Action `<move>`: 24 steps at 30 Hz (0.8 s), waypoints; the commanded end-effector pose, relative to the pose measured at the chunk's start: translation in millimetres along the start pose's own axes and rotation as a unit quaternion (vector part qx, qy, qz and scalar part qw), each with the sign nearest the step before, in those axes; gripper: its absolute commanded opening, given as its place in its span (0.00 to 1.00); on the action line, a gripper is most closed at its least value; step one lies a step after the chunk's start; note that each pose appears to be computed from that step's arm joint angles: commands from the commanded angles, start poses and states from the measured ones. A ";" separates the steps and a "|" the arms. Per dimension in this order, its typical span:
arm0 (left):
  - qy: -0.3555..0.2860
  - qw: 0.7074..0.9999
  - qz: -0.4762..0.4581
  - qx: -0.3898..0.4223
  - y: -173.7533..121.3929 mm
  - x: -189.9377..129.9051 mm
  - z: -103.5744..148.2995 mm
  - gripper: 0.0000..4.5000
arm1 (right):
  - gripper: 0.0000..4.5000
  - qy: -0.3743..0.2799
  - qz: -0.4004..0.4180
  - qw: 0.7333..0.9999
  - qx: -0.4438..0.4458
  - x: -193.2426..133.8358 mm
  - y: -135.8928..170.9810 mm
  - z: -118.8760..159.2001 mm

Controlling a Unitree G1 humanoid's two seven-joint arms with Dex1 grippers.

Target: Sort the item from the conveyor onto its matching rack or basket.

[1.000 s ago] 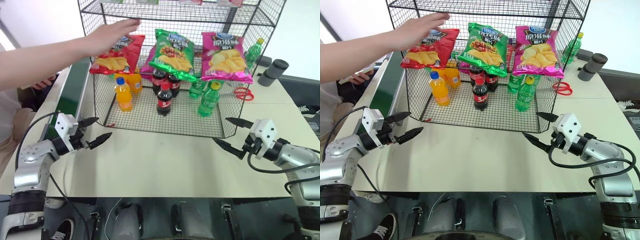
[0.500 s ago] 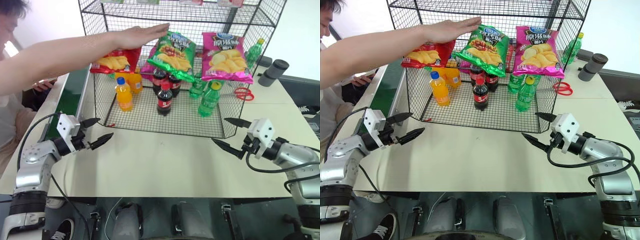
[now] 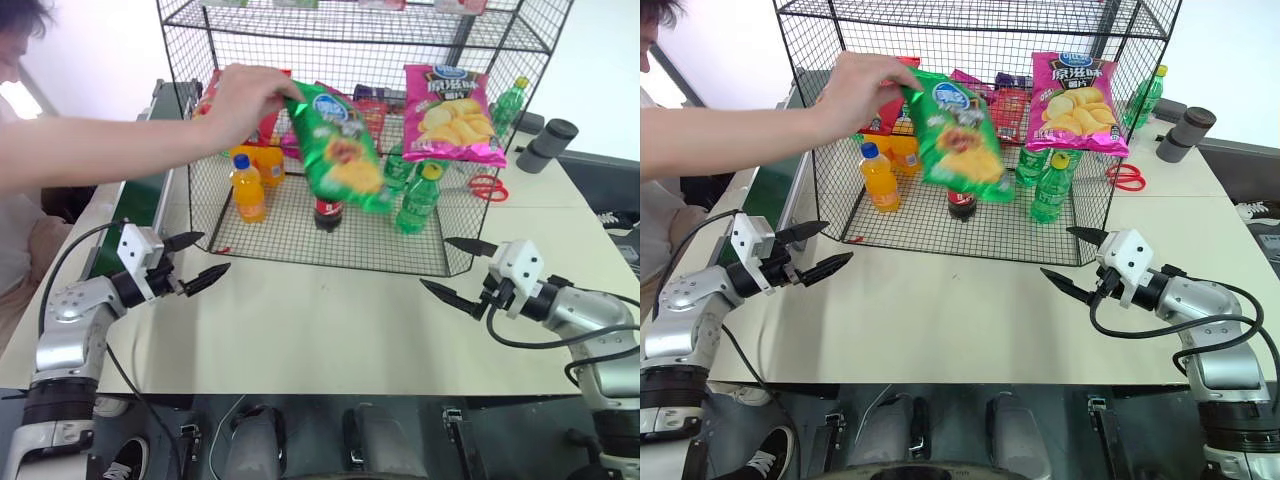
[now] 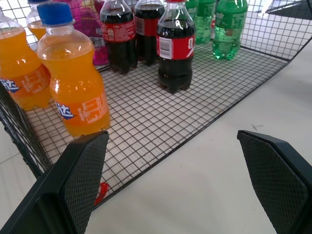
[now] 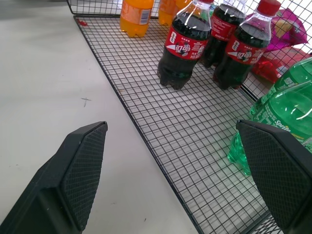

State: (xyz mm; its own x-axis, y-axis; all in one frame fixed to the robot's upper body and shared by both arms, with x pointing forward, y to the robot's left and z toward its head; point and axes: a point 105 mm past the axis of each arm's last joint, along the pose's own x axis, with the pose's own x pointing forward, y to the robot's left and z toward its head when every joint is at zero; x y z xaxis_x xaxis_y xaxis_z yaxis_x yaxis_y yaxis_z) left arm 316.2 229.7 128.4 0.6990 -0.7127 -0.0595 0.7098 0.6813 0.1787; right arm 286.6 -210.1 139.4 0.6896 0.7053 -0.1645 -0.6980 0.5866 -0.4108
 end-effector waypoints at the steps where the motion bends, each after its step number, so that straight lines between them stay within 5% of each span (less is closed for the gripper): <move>1: -0.014 1.000 -0.005 0.015 -0.8 5.2 9.9 1.00 | 0.98 -0.020 -0.010 0.999 -0.023 1.2 -5.1 12.3; 8: -0.021 1.000 -0.013 0.005 -0.1 7.0 13.2 1.00 | 0.98 -0.057 0.003 0.998 0.006 5.5 2.9 24.2; 11: -0.018 1.000 -0.012 0.008 0.7 6.0 13.0 1.00 | 0.98 -0.077 -0.003 0.992 -0.100 6.5 7.5 37.9; 15: -0.015 1.000 -0.012 0.007 0.2 4.7 11.5 1.00 | 0.98 -0.034 0.015 0.950 -0.310 16.2 14.9 33.4; 19: -0.013 1.000 -0.012 0.007 -0.6 4.1 10.8 1.00 | 0.98 -0.036 0.027 0.929 -0.367 23.4 20.2 29.6; 24: -0.012 1.000 -0.010 0.007 -0.8 3.6 10.4 1.00 | 0.98 -0.024 0.026 0.857 -0.514 26.1 15.9 28.9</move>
State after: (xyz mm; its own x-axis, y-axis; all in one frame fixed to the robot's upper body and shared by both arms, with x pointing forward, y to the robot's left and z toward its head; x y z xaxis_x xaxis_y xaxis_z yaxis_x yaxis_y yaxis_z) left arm 317.3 223.7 127.5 0.6786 -0.7320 -0.0603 0.7308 0.6648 0.1546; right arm 286.6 -170.6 144.1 0.6295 0.7478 -0.2111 -0.2852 -0.0303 -0.9580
